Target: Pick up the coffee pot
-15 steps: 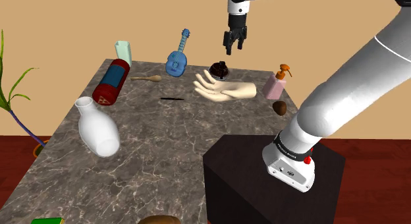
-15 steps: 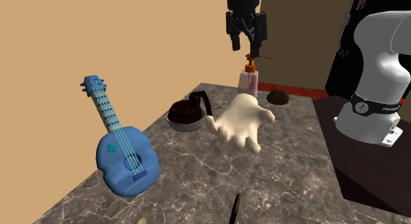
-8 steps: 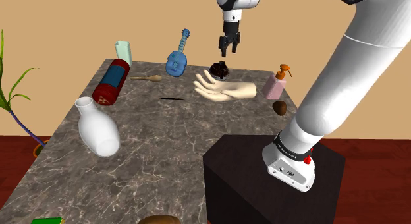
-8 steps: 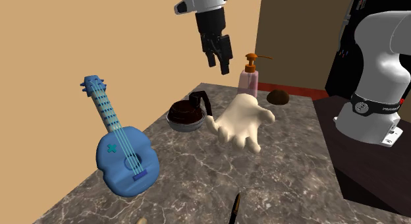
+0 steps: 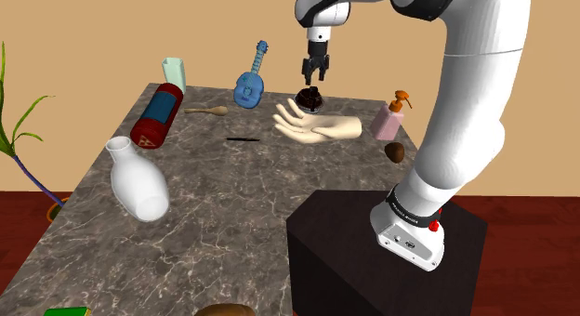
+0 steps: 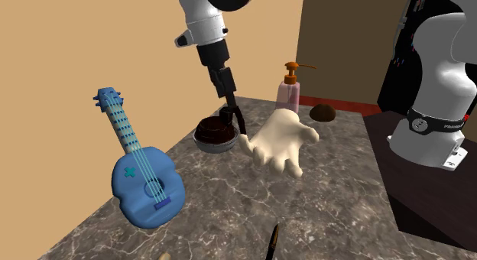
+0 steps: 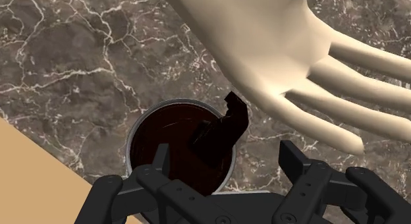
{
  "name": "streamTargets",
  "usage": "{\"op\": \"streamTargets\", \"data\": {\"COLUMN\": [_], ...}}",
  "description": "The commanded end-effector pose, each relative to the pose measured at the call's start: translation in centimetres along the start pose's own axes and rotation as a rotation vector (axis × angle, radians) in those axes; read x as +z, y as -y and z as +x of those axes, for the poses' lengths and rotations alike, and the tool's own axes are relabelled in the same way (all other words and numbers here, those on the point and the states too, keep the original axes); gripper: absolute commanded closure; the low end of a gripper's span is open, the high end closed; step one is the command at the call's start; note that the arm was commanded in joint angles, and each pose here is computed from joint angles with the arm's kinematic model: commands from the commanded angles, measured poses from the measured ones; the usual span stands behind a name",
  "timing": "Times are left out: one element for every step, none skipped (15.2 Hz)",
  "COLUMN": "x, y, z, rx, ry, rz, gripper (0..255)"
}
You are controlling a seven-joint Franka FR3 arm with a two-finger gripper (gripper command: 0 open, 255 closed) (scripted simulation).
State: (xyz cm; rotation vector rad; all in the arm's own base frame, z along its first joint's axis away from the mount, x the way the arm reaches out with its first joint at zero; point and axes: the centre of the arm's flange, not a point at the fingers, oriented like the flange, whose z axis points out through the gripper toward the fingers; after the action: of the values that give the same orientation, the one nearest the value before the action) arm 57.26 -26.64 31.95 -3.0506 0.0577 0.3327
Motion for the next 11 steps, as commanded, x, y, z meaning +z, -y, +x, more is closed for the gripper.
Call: {"op": "streamTargets", "data": {"x": [1.1,1.7,2.2,2.7,3.2,3.7,4.0,4.0,4.0,4.0,4.0], "y": [-0.5,-0.5,-0.6,-0.6,-0.6,-0.7,-0.7,-0.7,-0.7,-0.7,-0.7], "z": [0.7,0.8,0.9,1.0,1.1,1.3,1.3,1.3,1.3,1.3,1.3], "rx": [-0.001,-0.001,-0.001,-0.001,-0.001,-0.001,-0.001,-0.001,-0.001,-0.001,-0.001], "ry": [0.0,0.0,0.0,0.0,0.0,0.0,0.0,0.0,0.0,0.0,0.0], "rz": [0.004,0.004,0.004,0.004,0.004,0.004,0.004,0.004,0.004,0.004,0.004], "gripper": [0,0,0,0,0,0,0,0,0,255,255]}}
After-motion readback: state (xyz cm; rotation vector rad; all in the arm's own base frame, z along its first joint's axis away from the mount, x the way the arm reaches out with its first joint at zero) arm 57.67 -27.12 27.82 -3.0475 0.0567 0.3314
